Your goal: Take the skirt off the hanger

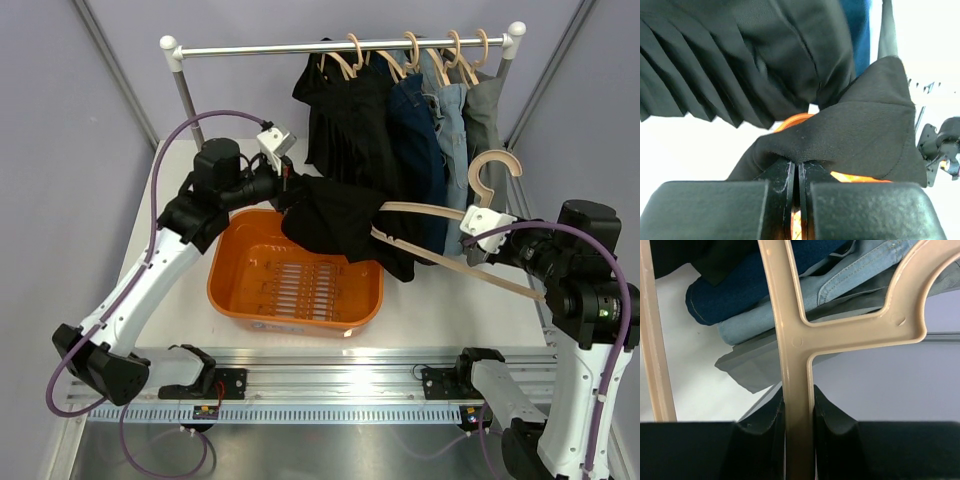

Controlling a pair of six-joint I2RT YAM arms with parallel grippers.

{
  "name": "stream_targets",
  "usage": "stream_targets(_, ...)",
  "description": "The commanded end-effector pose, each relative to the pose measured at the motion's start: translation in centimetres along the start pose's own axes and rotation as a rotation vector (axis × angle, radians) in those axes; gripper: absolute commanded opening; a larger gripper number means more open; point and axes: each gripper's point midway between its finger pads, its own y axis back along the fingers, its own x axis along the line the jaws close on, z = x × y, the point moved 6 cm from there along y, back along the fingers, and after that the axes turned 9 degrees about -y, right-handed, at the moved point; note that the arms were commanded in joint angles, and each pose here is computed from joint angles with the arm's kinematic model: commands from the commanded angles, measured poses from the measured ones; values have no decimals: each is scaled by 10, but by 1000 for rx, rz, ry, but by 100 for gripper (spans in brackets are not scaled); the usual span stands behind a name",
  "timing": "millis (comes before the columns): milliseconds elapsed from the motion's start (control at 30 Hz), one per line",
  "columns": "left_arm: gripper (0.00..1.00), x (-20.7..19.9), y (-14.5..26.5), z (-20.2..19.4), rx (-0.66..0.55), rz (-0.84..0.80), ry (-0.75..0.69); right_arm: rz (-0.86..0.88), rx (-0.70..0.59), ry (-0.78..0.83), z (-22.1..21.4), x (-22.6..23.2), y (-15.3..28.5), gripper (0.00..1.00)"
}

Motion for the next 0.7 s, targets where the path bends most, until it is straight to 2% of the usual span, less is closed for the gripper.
stream_targets(0, 0, -3, 15, 43, -132, 23, -39, -95, -37, -35, 11, -20, 4, 0)
stream_targets(267, 0, -7, 45, 98, -308, 81, -76, -152, -53, -121, 16, -34, 0, 0)
stream_targets(400, 0, -3, 62, 111, -332, 166, -120, -179, -74, -140, 20, -41, 0, 0)
stream_targets(667, 0, -6, 80, 136, -394, 198, -165, -189, -124, -196, 27, -46, -1, 0)
